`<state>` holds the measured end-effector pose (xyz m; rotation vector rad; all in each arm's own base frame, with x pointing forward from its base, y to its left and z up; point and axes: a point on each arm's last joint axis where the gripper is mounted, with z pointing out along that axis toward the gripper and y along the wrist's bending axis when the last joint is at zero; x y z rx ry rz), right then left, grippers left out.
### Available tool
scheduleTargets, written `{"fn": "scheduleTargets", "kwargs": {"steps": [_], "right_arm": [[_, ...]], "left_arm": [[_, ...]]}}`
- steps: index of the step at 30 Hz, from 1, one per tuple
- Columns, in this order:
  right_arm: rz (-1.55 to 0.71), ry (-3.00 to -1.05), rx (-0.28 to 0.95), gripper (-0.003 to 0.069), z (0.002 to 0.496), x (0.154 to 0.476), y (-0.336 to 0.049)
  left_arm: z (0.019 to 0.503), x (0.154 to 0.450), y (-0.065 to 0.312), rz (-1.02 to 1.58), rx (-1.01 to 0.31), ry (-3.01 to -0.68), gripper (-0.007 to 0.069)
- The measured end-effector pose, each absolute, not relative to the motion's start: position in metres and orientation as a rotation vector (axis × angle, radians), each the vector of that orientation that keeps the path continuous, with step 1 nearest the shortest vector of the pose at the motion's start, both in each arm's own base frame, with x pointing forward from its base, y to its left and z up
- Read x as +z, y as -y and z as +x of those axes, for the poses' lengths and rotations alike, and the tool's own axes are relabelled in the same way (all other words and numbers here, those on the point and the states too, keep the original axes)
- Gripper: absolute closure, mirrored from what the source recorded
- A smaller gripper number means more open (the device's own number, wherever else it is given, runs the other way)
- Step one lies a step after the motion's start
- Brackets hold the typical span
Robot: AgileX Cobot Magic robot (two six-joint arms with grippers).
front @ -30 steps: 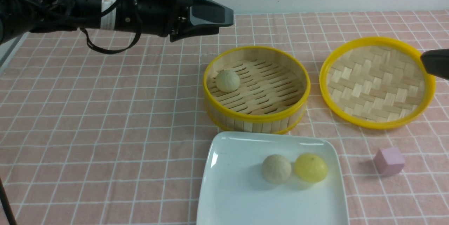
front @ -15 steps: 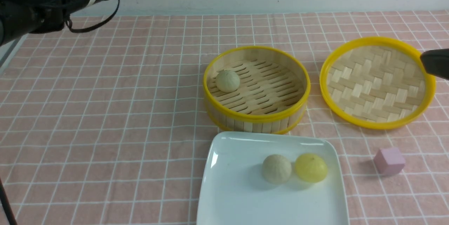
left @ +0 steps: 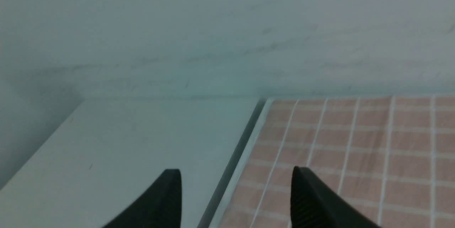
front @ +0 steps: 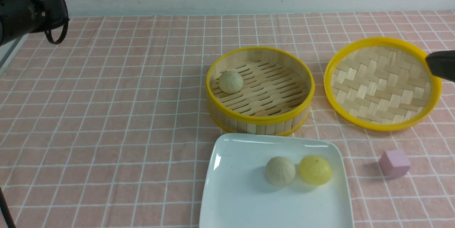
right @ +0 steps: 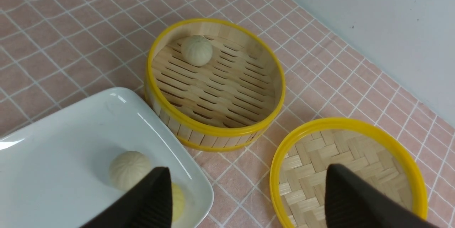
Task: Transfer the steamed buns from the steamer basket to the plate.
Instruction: Use the left arm to grab the steamed stuffed bun that is closest to it
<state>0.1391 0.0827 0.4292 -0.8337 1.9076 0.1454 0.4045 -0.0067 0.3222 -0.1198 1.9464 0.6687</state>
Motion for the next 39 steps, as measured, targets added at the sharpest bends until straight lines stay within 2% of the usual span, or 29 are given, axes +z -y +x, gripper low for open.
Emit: {"fn": "scheduleTargets", "kwargs": {"steps": [1,4,7,11,12,13,14,15,17,18,20,23,28,31,35,39], "right_arm": [[-0.834,-1.908,0.145,0.0101,0.139,0.429,-0.083],[-0.834,-1.908,0.145,0.0101,0.139,0.429,-0.083],[-0.834,-1.908,0.145,0.0101,0.139,0.429,-0.083],[-0.828,-1.91,0.152,0.0101,0.139,0.429,-0.083],[-0.827,-1.911,0.154,0.0101,0.139,0.429,-0.083],[-0.824,-1.912,0.157,0.0101,0.139,0.429,-0.083],[-0.823,-1.913,0.159,0.0101,0.139,0.429,-0.083],[-0.819,-1.915,0.168,0.0101,0.139,0.429,-0.083],[-0.818,-1.916,0.169,0.0101,0.139,0.429,-0.083],[-0.817,-1.916,0.169,0.0101,0.139,0.429,-0.083],[-0.812,-1.919,0.183,0.0101,0.138,0.429,-0.084],[-0.81,-1.921,0.195,0.0101,0.138,0.429,-0.085],[-0.806,-1.926,0.224,0.0101,0.137,0.429,-0.086],[-0.806,-1.933,0.236,0.0101,0.136,0.429,-0.087],[-0.812,-1.955,0.259,0.0101,0.135,0.427,-0.087],[-0.811,-1.965,0.283,0.0101,0.134,0.427,-0.088]], "left_arm": [[0.404,0.321,0.006,-0.113,0.684,-1.96,0.0205],[0.391,0.304,0.002,-0.19,0.709,-2.197,0.0241],[0.378,0.288,0.007,-0.193,0.655,-2.436,0.0284],[0.362,0.269,0.027,-0.017,0.391,-2.77,0.0326],[0.361,0.268,0.029,0.024,0.377,-2.786,0.0326],[0.355,0.264,0.04,0.148,0.214,-2.874,0.0333],[0.354,0.263,0.043,0.153,0.165,-2.888,0.0333],[0.35,0.262,0.055,0.312,-0.015,-2.915,0.0336],[0.348,0.263,0.069,0.457,-0.236,-2.887,0.0338],[0.347,0.264,0.072,0.461,-0.278,-2.881,0.0339],[0.346,0.268,0.085,0.603,-0.477,-2.794,0.0339],[0.348,0.272,0.095,0.718,-0.605,-2.676,0.0336],[0.356,0.283,0.107,0.887,-0.691,-2.393,0.0293],[0.362,0.289,0.111,0.898,-0.702,-2.262,0.0256],[0.375,0.298,0.111,0.686,-0.69,-2.177,0.0143],[0.383,0.293,0.109,0.57,-0.681,-2.202,0.0091]]}}
